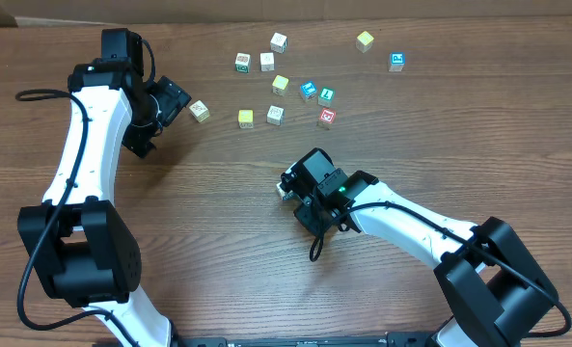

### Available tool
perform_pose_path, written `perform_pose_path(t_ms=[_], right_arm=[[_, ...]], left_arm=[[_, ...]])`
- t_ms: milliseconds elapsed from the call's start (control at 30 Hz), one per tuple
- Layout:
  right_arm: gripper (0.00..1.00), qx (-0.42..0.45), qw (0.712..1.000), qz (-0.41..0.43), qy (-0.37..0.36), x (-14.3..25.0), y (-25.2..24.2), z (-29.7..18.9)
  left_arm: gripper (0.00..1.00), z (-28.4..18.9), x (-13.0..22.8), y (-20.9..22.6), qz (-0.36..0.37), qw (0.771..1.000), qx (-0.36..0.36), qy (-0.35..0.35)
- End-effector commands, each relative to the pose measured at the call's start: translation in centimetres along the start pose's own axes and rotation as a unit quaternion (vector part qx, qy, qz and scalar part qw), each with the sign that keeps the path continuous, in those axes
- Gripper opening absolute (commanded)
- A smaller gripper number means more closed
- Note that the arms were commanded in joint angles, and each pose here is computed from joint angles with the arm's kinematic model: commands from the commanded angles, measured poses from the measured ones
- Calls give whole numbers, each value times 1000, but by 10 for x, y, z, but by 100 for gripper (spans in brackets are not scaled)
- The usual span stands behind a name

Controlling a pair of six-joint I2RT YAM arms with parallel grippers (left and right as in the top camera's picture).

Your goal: Form a circle

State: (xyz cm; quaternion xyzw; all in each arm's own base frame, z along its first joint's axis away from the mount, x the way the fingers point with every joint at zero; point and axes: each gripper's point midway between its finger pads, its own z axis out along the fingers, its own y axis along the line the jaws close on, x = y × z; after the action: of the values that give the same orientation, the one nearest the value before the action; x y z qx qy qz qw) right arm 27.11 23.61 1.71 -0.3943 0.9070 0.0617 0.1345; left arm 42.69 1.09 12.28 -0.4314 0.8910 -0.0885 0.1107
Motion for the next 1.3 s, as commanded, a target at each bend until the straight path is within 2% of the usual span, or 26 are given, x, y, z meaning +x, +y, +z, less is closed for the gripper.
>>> perform_pose_path(t_ms=[0,100,233,433,867,1267], right_arm=[[41,1,1000,-3,-15,-5,0,-5],[28,1,1000,-3,-16,-5,0,-5],[25,0,1000,-2,-11,-3,1,-5],[25,-1,1000,-3,2,4,1,-5],[25,1,997,-82,6,5,0,-5],[27,24,995,-93,3,2,-8,-5]], left_arm=[[100,-5,-1,-3,16,1000,4,-8],[100,-5,-1,-3,16,1000,4,-8],[100,-5,-1,-3,16,1000,4,-8],[100,-5,-1,-3,16,1000,4,-8],[100,-5,-1,-3,16,1000,4,-8],[100,-5,-1,-3,16,1000,4,-8]])
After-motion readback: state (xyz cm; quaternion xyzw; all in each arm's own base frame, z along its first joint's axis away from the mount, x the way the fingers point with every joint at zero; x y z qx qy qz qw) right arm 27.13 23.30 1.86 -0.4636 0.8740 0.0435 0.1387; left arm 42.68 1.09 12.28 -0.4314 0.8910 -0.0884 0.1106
